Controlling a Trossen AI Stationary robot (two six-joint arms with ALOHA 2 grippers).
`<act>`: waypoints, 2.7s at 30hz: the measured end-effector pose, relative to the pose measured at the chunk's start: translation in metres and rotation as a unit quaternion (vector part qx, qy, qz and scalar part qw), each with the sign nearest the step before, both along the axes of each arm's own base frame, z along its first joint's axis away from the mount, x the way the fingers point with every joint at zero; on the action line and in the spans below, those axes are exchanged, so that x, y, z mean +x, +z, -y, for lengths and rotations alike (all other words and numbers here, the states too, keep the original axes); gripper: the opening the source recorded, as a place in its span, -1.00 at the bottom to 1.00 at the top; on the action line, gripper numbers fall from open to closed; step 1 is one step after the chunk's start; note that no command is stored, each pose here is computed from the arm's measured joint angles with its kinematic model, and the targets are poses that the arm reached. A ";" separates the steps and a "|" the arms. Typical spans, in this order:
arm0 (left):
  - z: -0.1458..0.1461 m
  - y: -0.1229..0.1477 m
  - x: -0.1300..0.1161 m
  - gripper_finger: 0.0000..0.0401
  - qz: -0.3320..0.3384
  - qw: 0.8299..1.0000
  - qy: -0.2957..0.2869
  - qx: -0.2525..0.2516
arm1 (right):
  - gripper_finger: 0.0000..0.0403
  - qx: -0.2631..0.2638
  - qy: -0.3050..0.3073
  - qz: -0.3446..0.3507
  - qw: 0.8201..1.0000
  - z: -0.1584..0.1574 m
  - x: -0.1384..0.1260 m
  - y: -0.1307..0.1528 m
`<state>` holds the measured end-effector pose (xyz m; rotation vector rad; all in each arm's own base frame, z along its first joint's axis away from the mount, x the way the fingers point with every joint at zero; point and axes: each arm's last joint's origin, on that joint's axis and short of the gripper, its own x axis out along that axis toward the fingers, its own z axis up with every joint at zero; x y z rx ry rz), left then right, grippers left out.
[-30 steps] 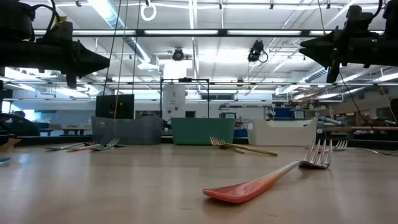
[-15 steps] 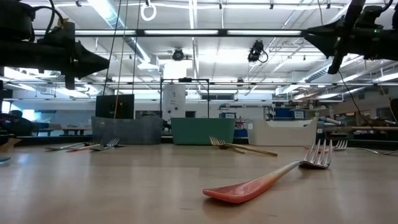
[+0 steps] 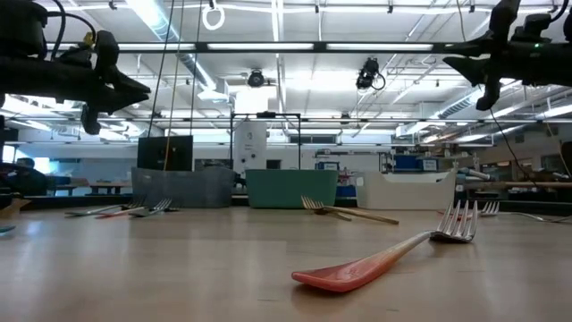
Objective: Sort silverware by color (type)
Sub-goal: Put the gold fork into the green bin
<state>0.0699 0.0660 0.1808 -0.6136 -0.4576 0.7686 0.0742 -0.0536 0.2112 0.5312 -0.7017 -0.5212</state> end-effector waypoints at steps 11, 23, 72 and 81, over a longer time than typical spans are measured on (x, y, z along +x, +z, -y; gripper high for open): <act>0.000 0.000 0.000 -0.63 -0.057 0.997 0.007 0.048 | -0.53 -0.035 -0.018 -0.054 0.998 0.000 0.002 -0.003; 0.008 0.046 -0.008 -0.52 -0.051 0.982 0.035 0.176 | -0.53 -0.069 -0.064 -0.017 0.995 -0.002 -0.005 0.018; -0.020 0.036 0.079 -0.51 -0.360 0.868 -0.106 -0.324 | -0.53 -0.002 -0.020 -0.417 0.909 0.040 0.063 0.108; -0.002 0.064 0.112 -0.51 -0.283 0.919 -0.235 -0.144 | -0.53 0.129 0.164 -0.544 0.813 0.024 0.070 0.062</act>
